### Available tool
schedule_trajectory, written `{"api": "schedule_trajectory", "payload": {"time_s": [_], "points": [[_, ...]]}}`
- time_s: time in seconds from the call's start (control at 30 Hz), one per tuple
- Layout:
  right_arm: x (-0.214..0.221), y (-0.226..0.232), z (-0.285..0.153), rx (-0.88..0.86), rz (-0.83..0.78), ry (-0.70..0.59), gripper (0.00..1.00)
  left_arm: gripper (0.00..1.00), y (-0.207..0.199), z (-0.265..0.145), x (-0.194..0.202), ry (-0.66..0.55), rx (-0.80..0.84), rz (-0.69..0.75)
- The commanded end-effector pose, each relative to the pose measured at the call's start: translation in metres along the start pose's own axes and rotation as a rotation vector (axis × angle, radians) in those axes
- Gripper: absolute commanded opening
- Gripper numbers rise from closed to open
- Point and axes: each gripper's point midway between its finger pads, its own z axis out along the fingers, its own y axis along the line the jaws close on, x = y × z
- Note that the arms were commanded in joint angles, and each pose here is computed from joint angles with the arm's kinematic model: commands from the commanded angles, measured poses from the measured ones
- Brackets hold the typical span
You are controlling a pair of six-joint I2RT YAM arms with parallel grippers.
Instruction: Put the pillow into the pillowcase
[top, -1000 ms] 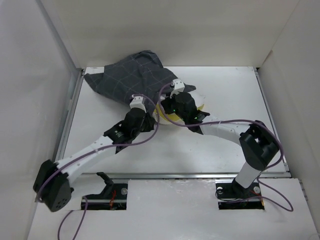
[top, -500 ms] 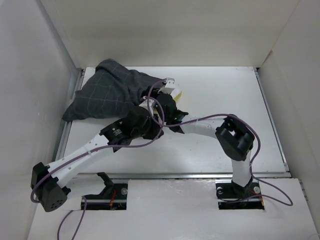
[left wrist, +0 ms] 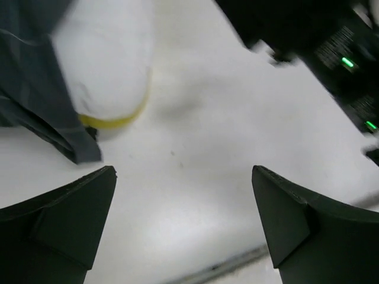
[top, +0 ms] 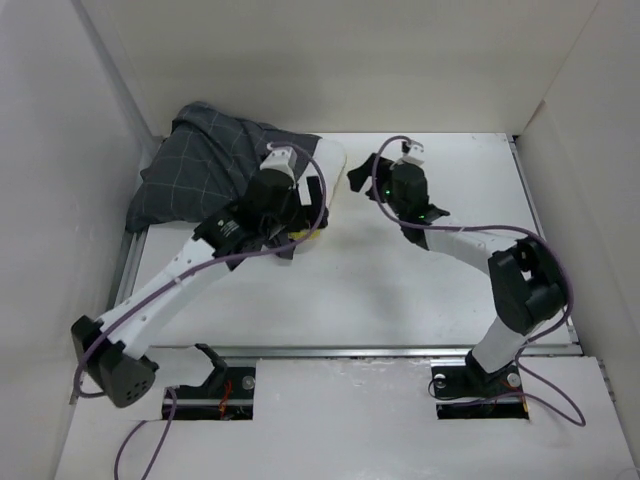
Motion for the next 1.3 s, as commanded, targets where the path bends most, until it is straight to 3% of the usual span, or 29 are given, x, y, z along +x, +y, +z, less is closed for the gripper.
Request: {"api": "schedule_trajectory", "payload": {"time_s": [0.0,0.13,0.17,0.2,0.4,0.47,0.6,0.63,0.73,0.77,0.83,0.87,0.9,1.07,1.13,1.17,1.23,1.27], "points": [[-0.003,-0.022,-0.009,-0.015,0.017,0.067,0.94,0.99,0.044,0.026,-0.055,-0.134,-0.236,-0.003],[-0.010,-0.041,-0.004,0.017,0.000,0.087,0.94,0.99,0.084,0.073,-0.093,-0.129,-0.407,0.048],[-0.009,-0.044,0.001,0.013,-0.017,0.097,0.94,0.99,0.098,0.102,-0.083,-0.066,-0.461,0.083],[-0.009,-0.046,0.004,0.004,-0.027,0.111,0.94,0.98,0.099,0.109,-0.103,-0.085,-0.467,0.092],[-0.001,-0.045,0.034,-0.055,-0.032,0.189,0.94,0.94,0.138,0.176,-0.086,0.096,-0.586,0.226],[0.001,-0.035,0.043,-0.106,-0.030,0.212,0.94,0.90,0.153,0.179,-0.097,0.091,-0.646,0.220],[0.021,-0.032,0.063,-0.172,-0.014,0.272,0.95,0.71,0.177,0.199,-0.097,0.116,-0.707,0.224],[0.033,-0.036,0.070,-0.177,-0.010,0.293,0.95,0.58,0.186,0.205,-0.093,0.127,-0.729,0.224],[0.048,-0.010,0.079,-0.264,-0.021,0.324,0.95,0.37,0.191,0.206,-0.094,0.123,-0.766,0.220],[0.064,-0.009,0.084,-0.276,-0.020,0.355,0.95,0.20,0.191,0.207,-0.096,0.114,-0.764,0.218],[0.071,0.019,0.091,-0.355,-0.043,0.360,0.95,0.00,0.186,0.209,-0.101,0.097,-0.741,0.209],[0.087,0.018,0.097,-0.356,-0.054,0.380,0.93,0.00,0.181,0.210,-0.105,0.093,-0.716,0.211],[0.090,0.026,0.101,-0.381,-0.058,0.378,0.90,0.00,0.177,0.214,-0.106,0.089,-0.688,0.212],[0.071,0.070,0.113,-0.589,-0.086,0.281,0.00,0.00,0.101,0.210,-0.130,0.031,-0.415,0.280],[0.049,0.087,0.100,-0.649,-0.106,0.213,0.00,0.00,0.048,0.197,-0.145,-0.011,-0.259,0.330],[0.060,0.077,0.088,-0.646,-0.104,0.219,0.00,0.00,0.028,0.191,-0.147,-0.019,-0.195,0.349],[0.013,0.107,0.053,-0.758,-0.147,0.047,0.00,0.00,-0.031,0.171,-0.145,-0.034,-0.016,0.396],[0.007,0.111,0.040,-0.783,-0.155,0.025,0.00,0.00,-0.049,0.163,-0.147,-0.055,0.029,0.417]]}}
